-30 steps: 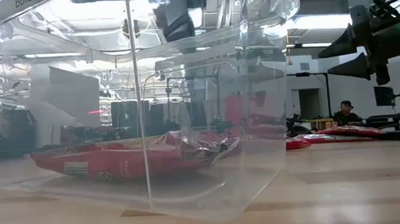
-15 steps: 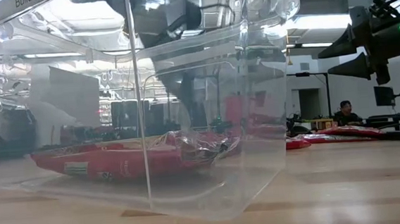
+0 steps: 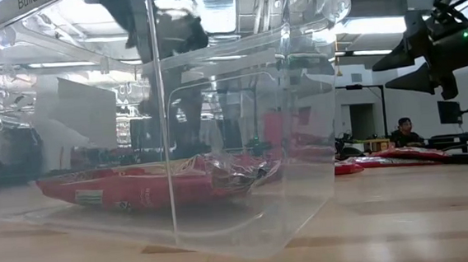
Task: Sort popcorn bags into baskets
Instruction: Put the red popcorn bag into the container
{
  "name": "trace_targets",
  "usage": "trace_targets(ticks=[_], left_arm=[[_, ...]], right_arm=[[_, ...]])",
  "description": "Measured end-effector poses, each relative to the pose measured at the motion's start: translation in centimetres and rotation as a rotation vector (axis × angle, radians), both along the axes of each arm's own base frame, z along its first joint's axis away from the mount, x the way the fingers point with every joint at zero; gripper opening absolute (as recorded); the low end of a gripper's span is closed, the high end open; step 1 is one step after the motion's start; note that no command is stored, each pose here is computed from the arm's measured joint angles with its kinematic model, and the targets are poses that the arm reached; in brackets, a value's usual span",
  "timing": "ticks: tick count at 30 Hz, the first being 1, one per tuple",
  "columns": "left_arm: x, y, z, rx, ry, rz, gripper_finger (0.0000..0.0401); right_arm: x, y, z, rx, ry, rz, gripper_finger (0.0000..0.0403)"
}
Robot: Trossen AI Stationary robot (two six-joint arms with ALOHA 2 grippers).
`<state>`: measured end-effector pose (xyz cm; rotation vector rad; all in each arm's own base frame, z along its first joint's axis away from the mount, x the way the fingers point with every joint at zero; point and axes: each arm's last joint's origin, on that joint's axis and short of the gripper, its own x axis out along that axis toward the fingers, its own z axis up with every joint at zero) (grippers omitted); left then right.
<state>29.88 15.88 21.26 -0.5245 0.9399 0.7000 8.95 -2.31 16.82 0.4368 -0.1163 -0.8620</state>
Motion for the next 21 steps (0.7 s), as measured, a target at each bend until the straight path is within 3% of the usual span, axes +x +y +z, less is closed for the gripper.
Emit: trace_targets(ticks=[4,8,21], left_arm=[[-1.4,0.7,-2.5,-0.084,-0.045,0.086,0.0268],[-2.0,0.4,-4.2,-0.102,-0.085,0.140,0.0268],[-1.3,-0.8,-8.6,-0.233,-0.237,0.192,0.0268]], right_arm=[[0.0,0.0,0.0,0.000,0.000,0.001,0.0295],[0.0,0.0,0.0,0.000,0.000,0.001,0.0295],[0.0,0.0,0.0,0.005,-0.004,0.004,0.0295]])
